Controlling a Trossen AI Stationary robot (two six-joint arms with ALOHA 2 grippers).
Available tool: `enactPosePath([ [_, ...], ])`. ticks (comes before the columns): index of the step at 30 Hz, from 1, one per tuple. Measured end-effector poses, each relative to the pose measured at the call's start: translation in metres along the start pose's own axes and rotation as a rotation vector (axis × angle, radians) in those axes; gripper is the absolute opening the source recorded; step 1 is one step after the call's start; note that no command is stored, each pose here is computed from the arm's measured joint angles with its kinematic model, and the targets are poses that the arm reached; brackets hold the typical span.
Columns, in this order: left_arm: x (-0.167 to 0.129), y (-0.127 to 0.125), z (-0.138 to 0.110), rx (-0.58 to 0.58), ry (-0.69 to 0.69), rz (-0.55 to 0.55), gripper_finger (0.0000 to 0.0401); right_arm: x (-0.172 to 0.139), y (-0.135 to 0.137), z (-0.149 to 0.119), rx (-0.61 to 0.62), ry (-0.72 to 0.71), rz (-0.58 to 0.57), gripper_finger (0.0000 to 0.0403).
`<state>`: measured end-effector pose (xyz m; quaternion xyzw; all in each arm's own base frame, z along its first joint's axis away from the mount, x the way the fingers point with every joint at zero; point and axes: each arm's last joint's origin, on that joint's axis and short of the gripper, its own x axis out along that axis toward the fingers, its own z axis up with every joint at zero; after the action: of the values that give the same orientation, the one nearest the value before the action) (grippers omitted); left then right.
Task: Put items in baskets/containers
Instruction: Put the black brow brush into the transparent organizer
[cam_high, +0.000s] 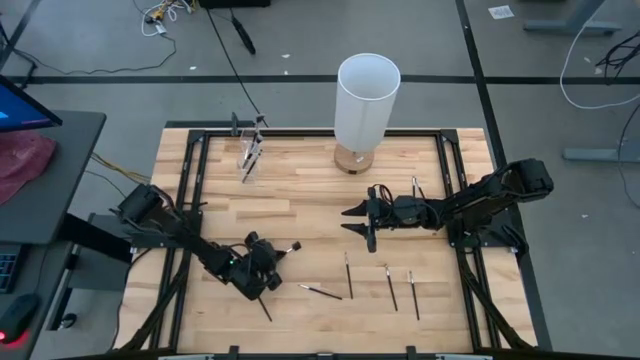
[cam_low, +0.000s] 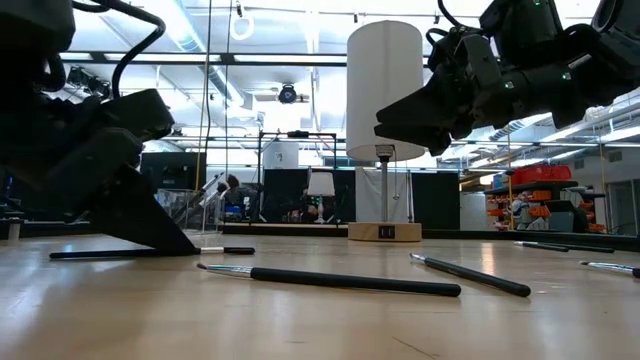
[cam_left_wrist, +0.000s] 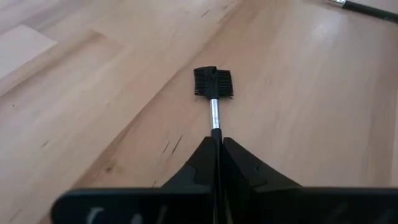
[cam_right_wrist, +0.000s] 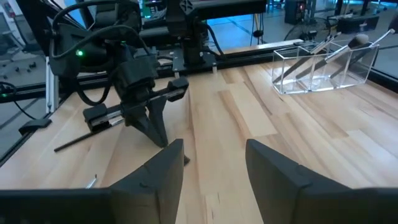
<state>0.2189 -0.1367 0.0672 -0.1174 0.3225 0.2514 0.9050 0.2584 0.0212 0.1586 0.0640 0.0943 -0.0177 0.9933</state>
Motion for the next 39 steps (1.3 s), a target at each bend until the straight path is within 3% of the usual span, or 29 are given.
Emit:
enactPosePath([
  [18,-0.016,-0.003,0.023,-0.051,-0.023,-0.101,0.0002,0.000,0.000,-0.001,-0.002,0.010,0.002,0.0176],
  [29,-0.016,-0.002,0.025,-0.084,-0.076,-0.068,0.0004,0.000,0.000,-0.001,-0.002,0.014,0.001,0.0176],
  [39,-0.003,-0.001,0.025,-0.108,-0.100,-0.032,0.0139,0.000,0.000,-0.001,-0.002,0.013,-0.001,0.0176],
])
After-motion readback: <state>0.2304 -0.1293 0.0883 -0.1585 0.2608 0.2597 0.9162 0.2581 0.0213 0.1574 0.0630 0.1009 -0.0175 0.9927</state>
